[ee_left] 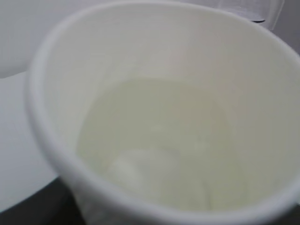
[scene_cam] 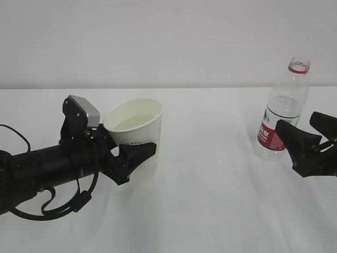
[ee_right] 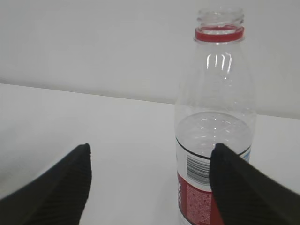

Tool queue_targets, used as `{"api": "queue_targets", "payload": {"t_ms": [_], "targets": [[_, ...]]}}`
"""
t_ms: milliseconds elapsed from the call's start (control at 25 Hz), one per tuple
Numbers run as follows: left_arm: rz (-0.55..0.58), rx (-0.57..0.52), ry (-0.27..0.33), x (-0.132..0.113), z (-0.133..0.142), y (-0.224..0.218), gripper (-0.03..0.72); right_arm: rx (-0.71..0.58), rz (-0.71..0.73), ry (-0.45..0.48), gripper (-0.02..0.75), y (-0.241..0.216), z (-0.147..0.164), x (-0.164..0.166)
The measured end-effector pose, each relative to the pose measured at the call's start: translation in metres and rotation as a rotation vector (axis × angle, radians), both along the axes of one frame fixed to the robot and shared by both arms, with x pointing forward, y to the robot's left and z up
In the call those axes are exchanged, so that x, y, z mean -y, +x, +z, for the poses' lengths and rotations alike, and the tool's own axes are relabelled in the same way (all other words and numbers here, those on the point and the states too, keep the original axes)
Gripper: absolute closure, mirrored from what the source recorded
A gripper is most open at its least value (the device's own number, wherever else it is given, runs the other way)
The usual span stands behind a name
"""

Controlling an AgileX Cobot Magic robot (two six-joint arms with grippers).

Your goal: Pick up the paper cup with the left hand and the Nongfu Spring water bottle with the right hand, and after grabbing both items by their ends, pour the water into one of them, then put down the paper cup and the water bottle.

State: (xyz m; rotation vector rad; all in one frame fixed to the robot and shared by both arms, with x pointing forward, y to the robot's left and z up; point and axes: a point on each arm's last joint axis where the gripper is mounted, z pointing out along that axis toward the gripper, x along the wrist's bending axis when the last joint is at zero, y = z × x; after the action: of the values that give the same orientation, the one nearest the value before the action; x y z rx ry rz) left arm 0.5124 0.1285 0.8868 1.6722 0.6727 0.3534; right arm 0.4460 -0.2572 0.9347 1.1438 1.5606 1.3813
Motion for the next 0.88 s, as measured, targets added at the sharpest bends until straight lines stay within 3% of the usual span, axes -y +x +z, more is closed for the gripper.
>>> {"api": "queue_targets", "payload": {"t_ms": [880], "targets": [[0.256,0.012,-0.015,-0.043,0.002,0.027,0.198,-0.003,0.005,0.006,0.148,0.0,0.0,-0.001]]}}
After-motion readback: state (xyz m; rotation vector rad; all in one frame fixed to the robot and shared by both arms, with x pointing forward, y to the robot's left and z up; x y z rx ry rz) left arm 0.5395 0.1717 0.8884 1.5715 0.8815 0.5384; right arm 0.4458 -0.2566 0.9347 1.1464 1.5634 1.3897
